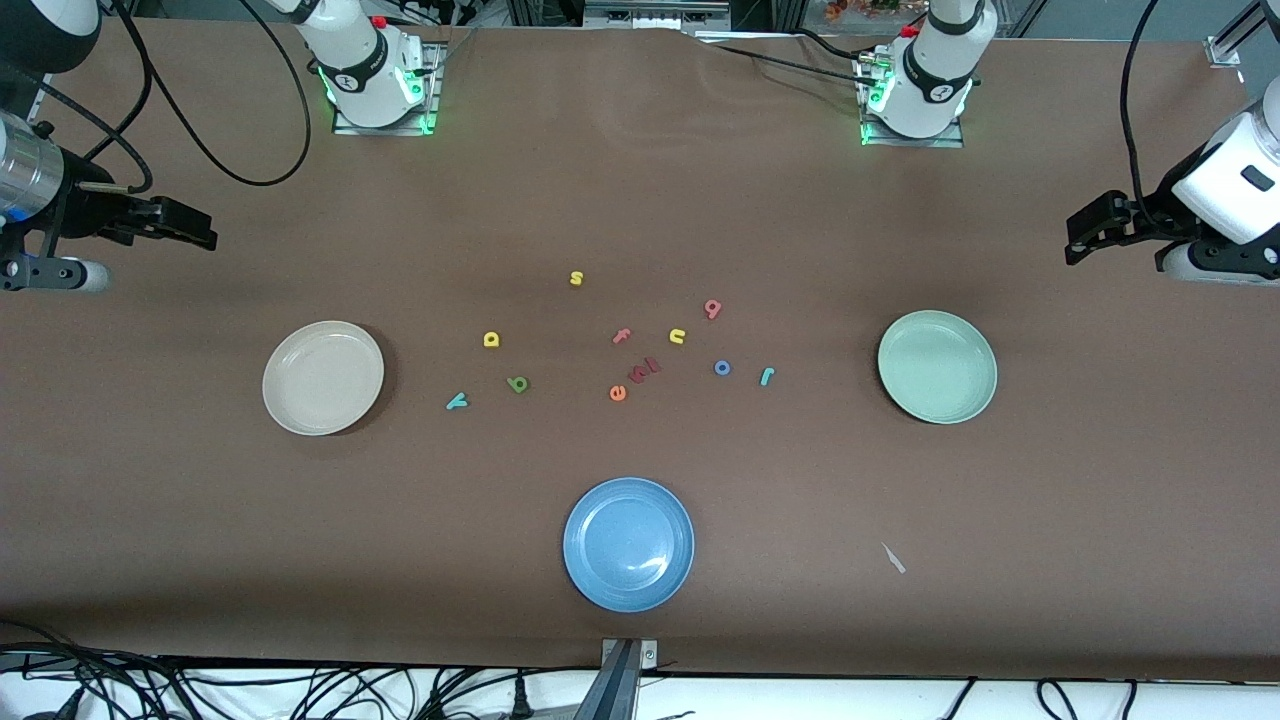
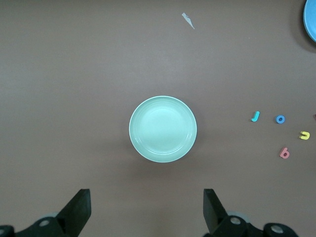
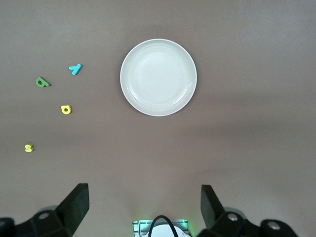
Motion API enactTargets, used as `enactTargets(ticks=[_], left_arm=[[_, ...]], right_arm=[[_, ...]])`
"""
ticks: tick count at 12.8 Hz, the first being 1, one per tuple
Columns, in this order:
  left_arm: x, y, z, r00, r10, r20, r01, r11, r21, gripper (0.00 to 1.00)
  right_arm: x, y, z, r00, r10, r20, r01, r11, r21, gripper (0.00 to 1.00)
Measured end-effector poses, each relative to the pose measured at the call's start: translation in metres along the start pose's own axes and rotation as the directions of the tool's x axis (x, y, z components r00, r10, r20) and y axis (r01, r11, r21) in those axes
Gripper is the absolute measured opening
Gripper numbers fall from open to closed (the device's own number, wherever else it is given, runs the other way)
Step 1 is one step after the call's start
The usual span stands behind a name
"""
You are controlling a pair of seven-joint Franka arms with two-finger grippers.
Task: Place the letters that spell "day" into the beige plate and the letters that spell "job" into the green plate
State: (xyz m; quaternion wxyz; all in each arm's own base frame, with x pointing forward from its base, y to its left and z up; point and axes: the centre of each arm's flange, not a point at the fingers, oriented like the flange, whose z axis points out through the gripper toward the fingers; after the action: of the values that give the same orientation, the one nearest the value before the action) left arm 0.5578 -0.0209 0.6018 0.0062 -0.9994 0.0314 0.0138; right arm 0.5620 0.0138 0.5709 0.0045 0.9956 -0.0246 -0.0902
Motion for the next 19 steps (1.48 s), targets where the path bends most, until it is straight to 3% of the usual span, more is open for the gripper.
enactTargets(ticks=[10, 15, 19], left_arm=[[0.002, 0.019, 0.003, 1.000, 0.028, 0.006, -0.028, 1.000, -0.001, 1.00], [0.007, 0.075, 0.019, 0.995, 0.089, 0.035, -0.088, 0.996, -0.033, 1.00], [0.018, 0.139, 0.064, 0.977, 0.181, 0.111, -0.178, 0.983, -0.035, 1.00]], right_arm=[[0.004, -0.001, 0.007, 1.000, 0.000, 0.016, 0.000, 1.000, -0.002, 1.00], [0.005, -0.006, 0.010, 1.000, -0.010, 0.024, 0.010, 1.000, -0.001, 1.00], [0.017, -0.043, 0.027, 0.997, -0.076, 0.021, 0.077, 0.997, -0.010, 1.00]])
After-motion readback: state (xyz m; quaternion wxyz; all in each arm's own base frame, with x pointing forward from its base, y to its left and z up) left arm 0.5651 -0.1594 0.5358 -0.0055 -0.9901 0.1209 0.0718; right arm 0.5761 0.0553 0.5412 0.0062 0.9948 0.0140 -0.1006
